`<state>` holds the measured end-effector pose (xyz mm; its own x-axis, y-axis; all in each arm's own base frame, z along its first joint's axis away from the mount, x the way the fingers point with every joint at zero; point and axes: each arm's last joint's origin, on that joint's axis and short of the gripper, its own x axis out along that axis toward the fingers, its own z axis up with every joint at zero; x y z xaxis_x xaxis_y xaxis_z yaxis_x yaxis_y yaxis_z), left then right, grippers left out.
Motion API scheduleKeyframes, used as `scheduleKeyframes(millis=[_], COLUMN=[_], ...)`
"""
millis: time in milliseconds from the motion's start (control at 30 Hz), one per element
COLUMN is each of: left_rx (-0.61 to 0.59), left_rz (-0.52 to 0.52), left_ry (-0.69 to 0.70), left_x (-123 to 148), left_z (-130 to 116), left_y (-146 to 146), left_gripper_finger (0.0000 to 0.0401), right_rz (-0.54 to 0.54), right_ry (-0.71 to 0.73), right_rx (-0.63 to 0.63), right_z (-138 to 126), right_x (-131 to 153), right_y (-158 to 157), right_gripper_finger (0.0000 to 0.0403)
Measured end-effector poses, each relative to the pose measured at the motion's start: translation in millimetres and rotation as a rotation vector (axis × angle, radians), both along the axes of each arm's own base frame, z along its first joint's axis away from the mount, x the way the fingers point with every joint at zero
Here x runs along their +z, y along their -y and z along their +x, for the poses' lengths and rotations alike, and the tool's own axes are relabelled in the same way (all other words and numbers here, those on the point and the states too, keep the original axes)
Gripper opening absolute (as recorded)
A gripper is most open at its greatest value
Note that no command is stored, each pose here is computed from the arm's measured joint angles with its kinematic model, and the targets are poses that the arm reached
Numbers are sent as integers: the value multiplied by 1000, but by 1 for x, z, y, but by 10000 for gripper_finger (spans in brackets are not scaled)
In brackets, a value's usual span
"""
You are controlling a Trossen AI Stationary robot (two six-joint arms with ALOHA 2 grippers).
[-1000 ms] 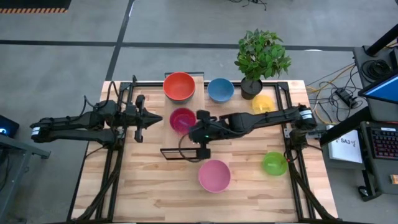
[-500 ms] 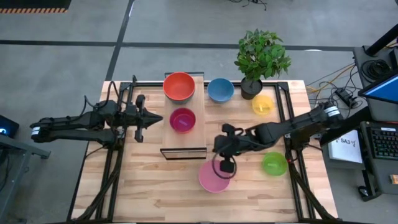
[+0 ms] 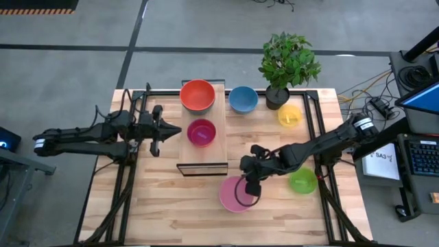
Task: Place and stack bowls onto a shelf
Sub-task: Stack the pink bowl on top of the orange bowl on the shelf
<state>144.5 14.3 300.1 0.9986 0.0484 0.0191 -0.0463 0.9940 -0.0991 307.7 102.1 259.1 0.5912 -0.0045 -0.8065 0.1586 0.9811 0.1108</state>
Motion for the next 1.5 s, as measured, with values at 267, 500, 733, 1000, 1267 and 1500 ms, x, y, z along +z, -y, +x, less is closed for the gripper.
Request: scheduleKeyframes(millis=[267,500,733,1000,1267,1500], left_rx=[-1,-1,-1,-2,-4,-5], left_rz=[-69,-87,-87,-98,-99,-94], left_ry=[-7,-11,-15,-6,45,51], left_x=[-2,-2,-3,-2,3,3], left_z=[4,6,6,7,7,8], left_y=[0,-1,-1,-1,-1,-1], left_gripper_finger=[0,0,0,0,0,0], right_rz=[-22,-41,-42,-41,-26,88], right_ry=[-73,-150,-175,-192,-149,-44], right_rx=[2,-7,-33,-51,52,144], right_z=[11,19,24,25,11,-12], right_x=[-26,-53,-67,-72,-40,7], right_y=[-6,-10,-12,-13,-11,-6], right_gripper_finger=[173,165,100,13,9,9])
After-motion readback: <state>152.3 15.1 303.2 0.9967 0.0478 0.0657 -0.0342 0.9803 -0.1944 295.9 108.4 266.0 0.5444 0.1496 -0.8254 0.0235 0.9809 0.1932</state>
